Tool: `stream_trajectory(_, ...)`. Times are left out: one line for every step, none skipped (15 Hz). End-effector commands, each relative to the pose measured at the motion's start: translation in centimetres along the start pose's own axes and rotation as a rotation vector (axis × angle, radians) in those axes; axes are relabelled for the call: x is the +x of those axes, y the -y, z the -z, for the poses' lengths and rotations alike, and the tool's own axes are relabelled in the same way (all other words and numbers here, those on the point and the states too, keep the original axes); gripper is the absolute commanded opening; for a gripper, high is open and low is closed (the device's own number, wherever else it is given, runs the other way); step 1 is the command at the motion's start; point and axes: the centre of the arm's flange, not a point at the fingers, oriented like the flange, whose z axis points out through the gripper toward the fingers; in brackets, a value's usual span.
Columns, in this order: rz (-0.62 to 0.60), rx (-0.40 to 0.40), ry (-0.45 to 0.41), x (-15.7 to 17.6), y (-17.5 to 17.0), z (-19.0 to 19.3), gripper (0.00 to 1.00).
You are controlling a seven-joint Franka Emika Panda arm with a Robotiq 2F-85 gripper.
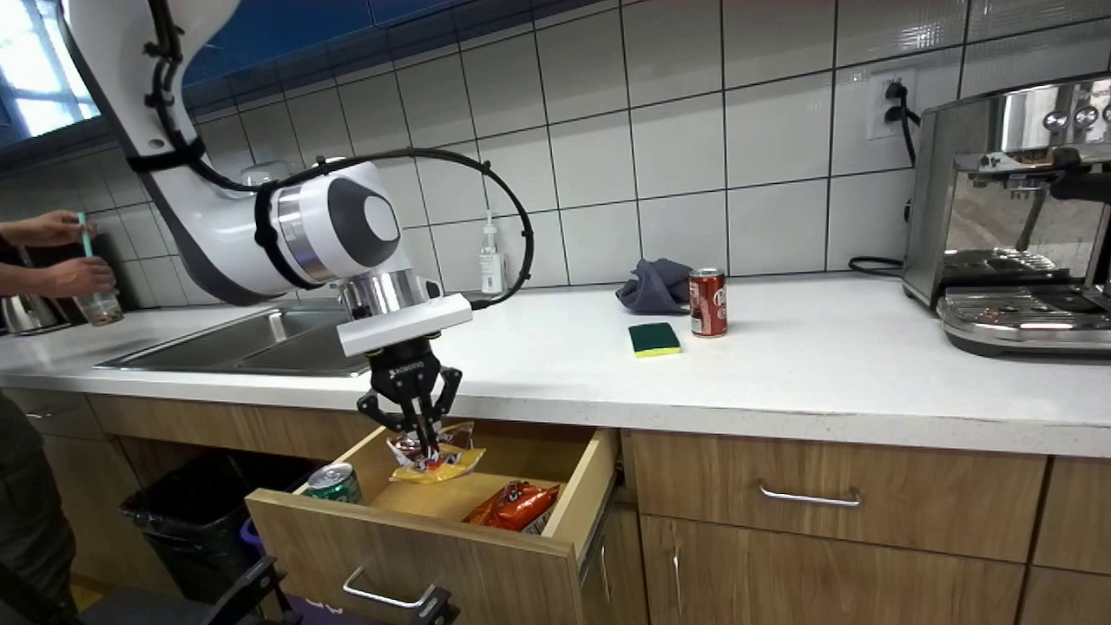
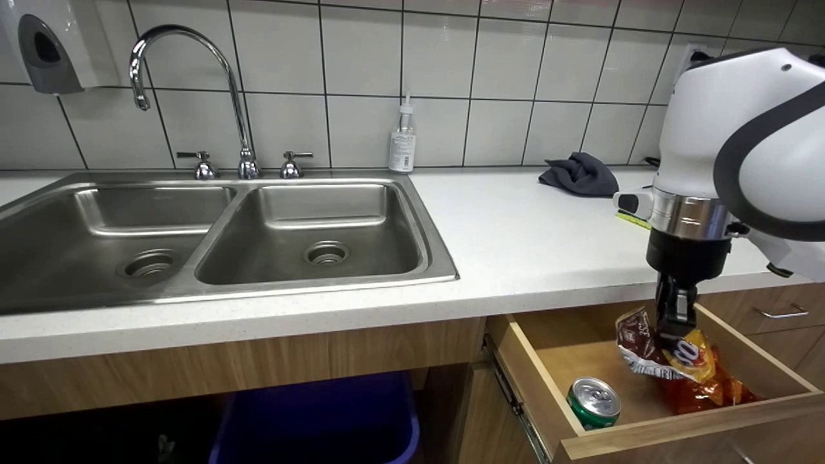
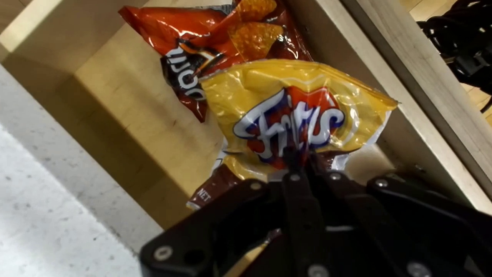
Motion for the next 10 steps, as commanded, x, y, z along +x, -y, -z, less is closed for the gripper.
stream_trajectory(-0.007,-0.009,0.035,0.8,-0.5,-0.1,0.40)
stream_trajectory(-0.007,-0.008,0.036,0.9,-0.6,-0.1,0.47)
stream_trajectory(-0.008,-0.007,0.038,0.9,-0.7,-0.1,0.55)
stream_trajectory(-0.009,-0.005,0.039,0.8,-0.7,-0.1,0.62)
stream_trajectory(-0.010,-0.004,0.039,0.7,-0.8,0.0,0.70)
stream_trajectory(-0.012,-0.003,0.039,0.7,-0.8,0.2,0.77)
stream_trajectory(-0.013,-0.001,0.040,0.6,-0.9,0.3,0.85)
stream_trajectory(-0.018,-0.002,0.042,0.4,-1.0,0.6,0.92)
stream_trajectory(-0.021,-0.003,0.044,0.3,-1.0,0.8,0.98)
stream_trajectory(-0.033,-0.004,0.043,0.1,-1.1,1.2,1.00)
